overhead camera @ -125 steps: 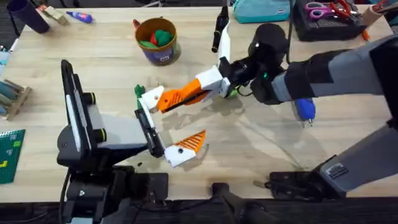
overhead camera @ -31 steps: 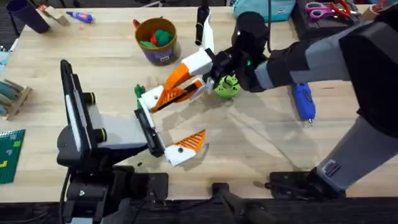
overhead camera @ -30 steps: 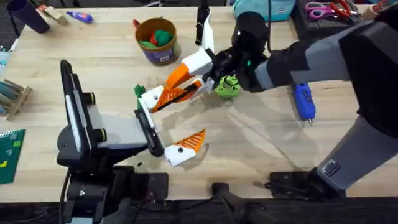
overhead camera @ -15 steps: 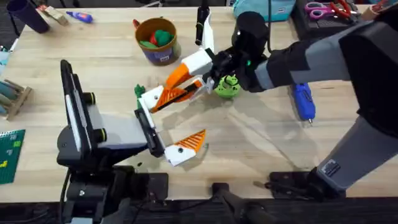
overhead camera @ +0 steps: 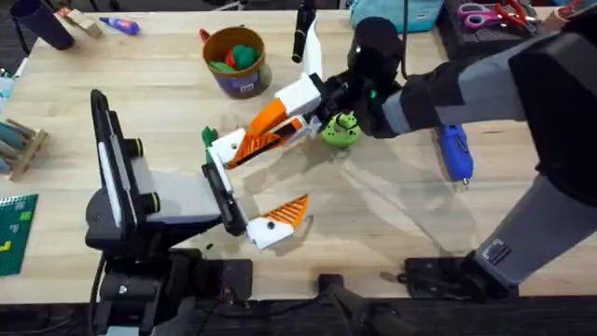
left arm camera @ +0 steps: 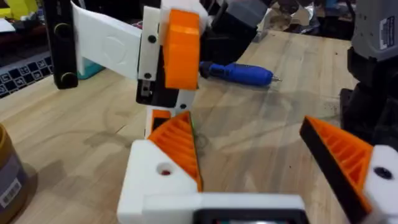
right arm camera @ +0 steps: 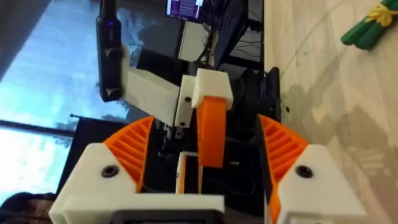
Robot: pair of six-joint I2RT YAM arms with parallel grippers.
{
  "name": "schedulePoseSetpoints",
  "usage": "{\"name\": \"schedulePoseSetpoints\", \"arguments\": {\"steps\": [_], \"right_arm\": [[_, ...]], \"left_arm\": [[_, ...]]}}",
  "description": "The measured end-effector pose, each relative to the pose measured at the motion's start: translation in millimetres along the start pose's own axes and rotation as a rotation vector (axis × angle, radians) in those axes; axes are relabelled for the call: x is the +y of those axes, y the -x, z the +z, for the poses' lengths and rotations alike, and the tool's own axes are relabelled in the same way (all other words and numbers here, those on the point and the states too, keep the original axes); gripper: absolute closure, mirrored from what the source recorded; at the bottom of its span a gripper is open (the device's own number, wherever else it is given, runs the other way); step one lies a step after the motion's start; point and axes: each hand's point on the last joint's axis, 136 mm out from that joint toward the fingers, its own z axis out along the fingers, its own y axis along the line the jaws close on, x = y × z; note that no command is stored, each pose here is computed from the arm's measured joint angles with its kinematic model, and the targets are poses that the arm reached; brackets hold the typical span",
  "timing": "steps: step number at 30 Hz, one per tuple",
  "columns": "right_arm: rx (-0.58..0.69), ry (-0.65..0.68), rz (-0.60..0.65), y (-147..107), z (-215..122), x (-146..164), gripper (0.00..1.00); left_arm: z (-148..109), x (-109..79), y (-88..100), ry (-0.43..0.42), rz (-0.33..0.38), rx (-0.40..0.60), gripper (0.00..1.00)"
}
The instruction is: Pick up the gripper from the table and insert it into the empty holder that is missing its gripper. Then pick up a screw, insert it into the mounting hole, and use the screwdriver to tighten it. Finally, clean up the table by picking up the vegetable and placing it into the bucket.
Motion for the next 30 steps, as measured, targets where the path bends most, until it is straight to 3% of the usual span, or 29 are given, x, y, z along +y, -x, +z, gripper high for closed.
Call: {"name": "schedulePoseSetpoints", "arguments": {"steps": [11, 19, 24, 30], "right_arm": [[-0.071, -0.036, -0.119, 6.1, -19.5, 22.0, 0.178], [-0.218, -0.178, -0.090, 10.0, -49.8, 19.1, 0.177], [-0.304, -0.391, -0.017, 8.5, -76.4, 9.6, 0.175], [-0.305, -0.806, -0.020, 7.3, -114.3, 15.9, 0.174]], "left_arm": [[0.0, 0.0, 0.0, 0.000, 0.000, 0.000, 0.014], [0.0, 0.0, 0.0, 0.000, 0.000, 0.000, 0.014], [0.0, -0.1, 0.0, -0.001, 0.000, 0.000, 0.015], [0.0, -0.1, 0.0, -0.001, -0.001, 0.000, 0.015]]}}
